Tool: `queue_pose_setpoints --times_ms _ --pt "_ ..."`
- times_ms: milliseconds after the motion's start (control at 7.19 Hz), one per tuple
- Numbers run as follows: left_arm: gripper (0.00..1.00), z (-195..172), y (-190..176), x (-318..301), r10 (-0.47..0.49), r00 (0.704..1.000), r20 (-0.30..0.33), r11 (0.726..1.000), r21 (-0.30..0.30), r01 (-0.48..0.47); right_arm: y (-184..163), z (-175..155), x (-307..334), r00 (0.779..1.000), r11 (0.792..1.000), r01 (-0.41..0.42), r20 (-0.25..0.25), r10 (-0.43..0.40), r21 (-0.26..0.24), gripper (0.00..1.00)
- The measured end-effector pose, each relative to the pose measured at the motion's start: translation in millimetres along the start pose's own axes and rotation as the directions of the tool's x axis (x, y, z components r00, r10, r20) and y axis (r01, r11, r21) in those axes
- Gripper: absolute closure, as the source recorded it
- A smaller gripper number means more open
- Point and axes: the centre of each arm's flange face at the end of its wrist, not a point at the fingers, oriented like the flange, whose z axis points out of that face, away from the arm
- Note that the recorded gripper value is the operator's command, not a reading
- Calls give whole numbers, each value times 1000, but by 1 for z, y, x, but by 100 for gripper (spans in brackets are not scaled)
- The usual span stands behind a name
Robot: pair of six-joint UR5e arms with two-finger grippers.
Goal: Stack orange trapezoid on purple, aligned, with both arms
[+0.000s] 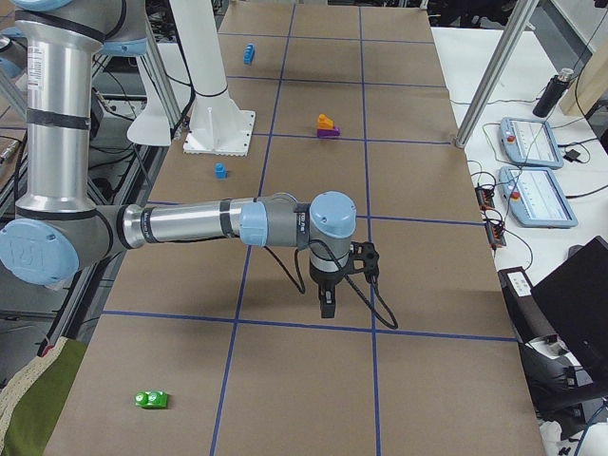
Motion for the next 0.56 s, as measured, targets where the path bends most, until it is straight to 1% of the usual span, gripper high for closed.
queue_pose_setpoints --times_ms 557 --pt "0 -1 0 1 6 1000 4 1000 1 -6 3 2 2 1000 1000 -6 -1 6 -5 0"
